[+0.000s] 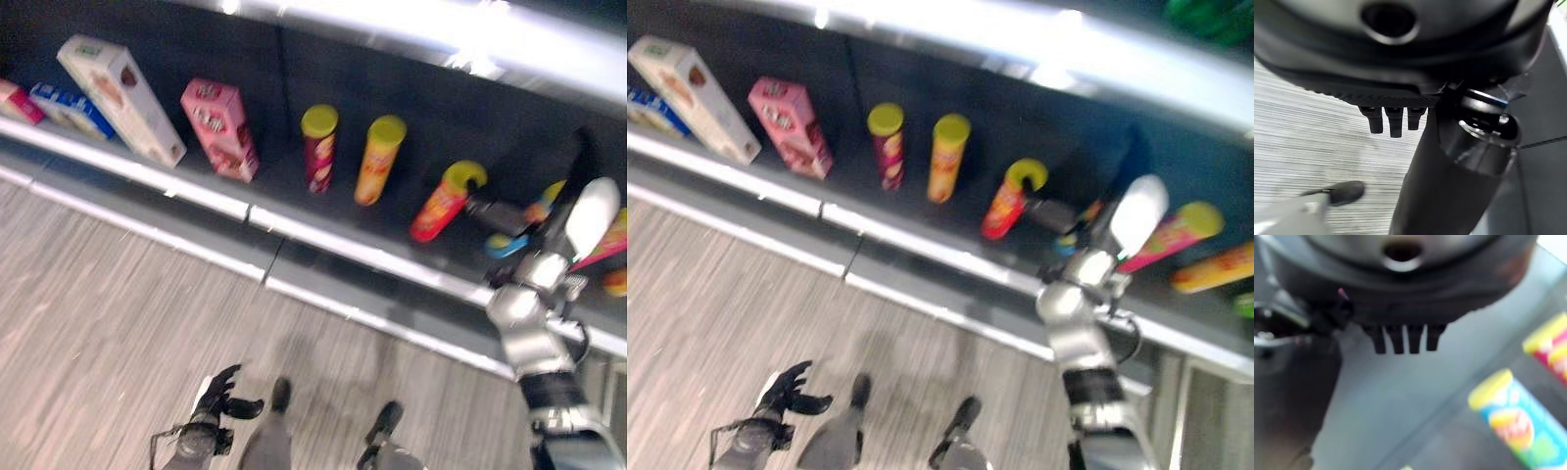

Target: Put the goods on the table back onto the shelves and tidy them up.

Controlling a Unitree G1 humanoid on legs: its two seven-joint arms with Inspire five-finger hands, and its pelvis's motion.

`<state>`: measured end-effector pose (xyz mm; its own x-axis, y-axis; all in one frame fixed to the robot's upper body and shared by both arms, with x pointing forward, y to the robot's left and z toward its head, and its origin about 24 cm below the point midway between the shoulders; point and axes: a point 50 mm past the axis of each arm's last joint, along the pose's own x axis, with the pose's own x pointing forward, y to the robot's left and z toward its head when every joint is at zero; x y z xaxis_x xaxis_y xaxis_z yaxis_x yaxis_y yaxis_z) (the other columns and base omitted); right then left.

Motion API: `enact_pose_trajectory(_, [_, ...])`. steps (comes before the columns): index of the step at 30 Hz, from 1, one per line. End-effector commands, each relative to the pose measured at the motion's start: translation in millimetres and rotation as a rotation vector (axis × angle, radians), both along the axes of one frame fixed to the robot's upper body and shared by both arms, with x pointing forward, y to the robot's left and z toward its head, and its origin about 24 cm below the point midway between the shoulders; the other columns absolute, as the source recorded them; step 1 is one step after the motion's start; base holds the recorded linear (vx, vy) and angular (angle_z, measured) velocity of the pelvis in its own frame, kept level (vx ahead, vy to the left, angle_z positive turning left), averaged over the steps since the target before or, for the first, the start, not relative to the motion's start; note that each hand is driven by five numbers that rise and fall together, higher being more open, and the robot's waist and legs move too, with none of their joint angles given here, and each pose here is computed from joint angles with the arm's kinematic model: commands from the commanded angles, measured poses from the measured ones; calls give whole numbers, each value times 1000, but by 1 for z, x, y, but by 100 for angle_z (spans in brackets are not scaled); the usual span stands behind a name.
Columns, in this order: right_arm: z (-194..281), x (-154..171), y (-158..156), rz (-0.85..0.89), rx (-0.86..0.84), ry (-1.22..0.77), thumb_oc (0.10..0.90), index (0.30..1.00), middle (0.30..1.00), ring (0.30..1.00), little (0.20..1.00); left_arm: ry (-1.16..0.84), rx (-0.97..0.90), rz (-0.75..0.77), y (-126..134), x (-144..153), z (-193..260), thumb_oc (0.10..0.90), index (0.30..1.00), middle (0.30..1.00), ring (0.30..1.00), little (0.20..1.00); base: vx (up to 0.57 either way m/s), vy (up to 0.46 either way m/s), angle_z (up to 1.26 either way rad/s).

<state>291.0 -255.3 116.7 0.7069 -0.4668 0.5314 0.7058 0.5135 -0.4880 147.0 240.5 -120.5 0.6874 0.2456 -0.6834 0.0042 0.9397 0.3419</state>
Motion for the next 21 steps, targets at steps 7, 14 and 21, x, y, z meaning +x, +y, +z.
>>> enact_pose_trajectory(7, [-54,-34,21,732,544,325,800,900,900,900,900,184,20,1,19,-34,-16,800,900,900,900,900,60,5,-36])
enact_pose_trajectory(14, [-153,-96,20,688,708,811,800,900,900,900,900,136,-33,14,18,-25,-13,800,900,900,900,900,42,-11,-12])
enact_pose_trajectory(21, [-226,-133,27,478,781,1145,800,900,900,900,900,90,-52,-70,5,-3,-9,800,900,900,900,900,12,-11,-16])
